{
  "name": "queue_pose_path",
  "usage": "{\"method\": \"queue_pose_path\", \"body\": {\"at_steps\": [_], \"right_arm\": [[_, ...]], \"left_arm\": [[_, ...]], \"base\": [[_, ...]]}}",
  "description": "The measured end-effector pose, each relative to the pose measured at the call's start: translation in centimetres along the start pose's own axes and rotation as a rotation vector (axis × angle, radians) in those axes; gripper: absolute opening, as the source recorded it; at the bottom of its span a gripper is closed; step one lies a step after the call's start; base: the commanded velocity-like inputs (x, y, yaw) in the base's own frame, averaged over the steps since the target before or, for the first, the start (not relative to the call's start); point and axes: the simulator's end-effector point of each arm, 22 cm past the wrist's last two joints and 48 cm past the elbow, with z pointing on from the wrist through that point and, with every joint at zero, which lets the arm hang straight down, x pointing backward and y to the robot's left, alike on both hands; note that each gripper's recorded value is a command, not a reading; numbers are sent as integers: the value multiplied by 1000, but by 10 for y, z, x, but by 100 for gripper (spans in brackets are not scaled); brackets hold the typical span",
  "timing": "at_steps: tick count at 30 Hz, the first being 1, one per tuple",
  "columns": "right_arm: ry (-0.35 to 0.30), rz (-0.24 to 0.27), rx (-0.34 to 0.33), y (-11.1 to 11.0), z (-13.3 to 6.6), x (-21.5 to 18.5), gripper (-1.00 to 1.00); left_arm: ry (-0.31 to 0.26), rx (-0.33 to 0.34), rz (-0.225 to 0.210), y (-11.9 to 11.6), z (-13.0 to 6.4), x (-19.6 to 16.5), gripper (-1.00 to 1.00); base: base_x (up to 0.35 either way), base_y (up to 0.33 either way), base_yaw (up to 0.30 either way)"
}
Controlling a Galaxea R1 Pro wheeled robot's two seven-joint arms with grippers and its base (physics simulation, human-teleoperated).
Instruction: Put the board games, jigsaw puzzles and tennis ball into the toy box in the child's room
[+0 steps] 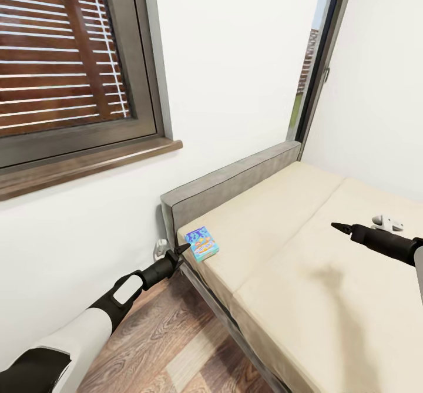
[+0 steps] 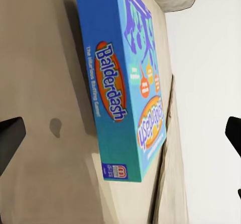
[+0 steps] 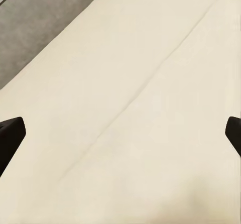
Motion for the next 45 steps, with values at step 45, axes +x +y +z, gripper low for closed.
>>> {"method": "queue_pose_path", "body": {"at_steps": [45], "right_arm": [[0,0,0,0,0,0,100]], "left_arm": [[5,-3,7,2,-3,-2,100]], "base": [[0,0,-73]]}}
